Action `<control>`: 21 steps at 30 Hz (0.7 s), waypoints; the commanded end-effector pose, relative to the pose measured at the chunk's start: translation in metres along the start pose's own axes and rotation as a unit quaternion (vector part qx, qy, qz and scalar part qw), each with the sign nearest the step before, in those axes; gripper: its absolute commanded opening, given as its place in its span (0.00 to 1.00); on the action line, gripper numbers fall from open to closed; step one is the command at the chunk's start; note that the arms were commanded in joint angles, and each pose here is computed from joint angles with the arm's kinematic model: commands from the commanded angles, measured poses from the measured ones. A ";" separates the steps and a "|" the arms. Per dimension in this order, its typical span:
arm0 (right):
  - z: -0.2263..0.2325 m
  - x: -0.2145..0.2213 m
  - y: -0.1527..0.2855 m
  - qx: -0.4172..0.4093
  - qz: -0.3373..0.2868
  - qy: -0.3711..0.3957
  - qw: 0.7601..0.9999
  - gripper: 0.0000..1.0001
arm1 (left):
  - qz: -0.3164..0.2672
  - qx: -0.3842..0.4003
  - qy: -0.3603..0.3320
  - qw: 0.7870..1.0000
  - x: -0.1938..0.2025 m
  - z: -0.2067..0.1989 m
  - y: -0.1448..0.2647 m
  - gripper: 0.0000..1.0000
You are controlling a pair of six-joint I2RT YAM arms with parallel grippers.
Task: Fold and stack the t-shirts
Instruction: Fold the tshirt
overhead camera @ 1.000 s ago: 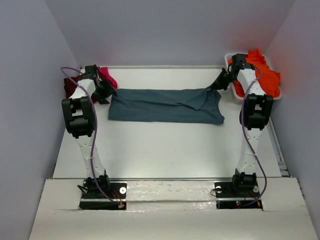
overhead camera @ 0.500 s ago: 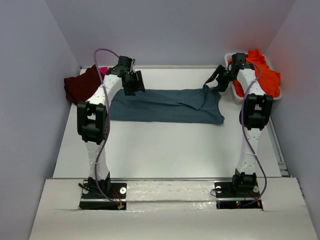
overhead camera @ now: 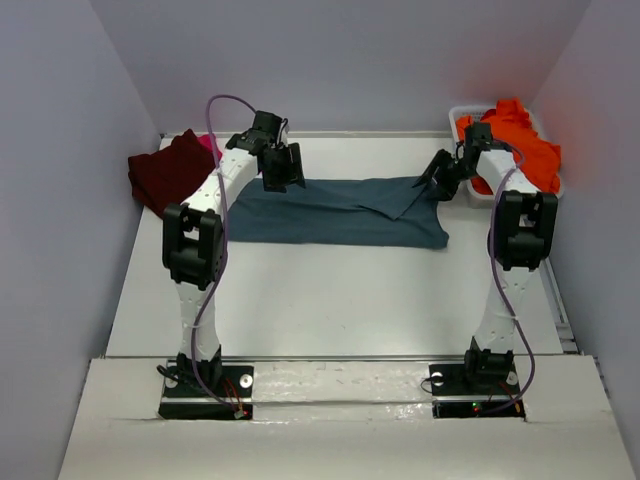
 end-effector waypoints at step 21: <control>0.036 0.057 -0.039 -0.017 0.064 0.048 0.997 0.54 | -0.002 -0.005 -0.017 1.000 -0.003 -0.005 0.004 0.66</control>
Point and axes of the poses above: each gripper's point midway between its finger pads, its own y axis back along the fingers, its own z axis along the line the jaws close on, x = y × z, the point moved 9 cm from there along y, back along the fingers, and after that the axes turned 12 degrees about y, right-handed, at the moved point
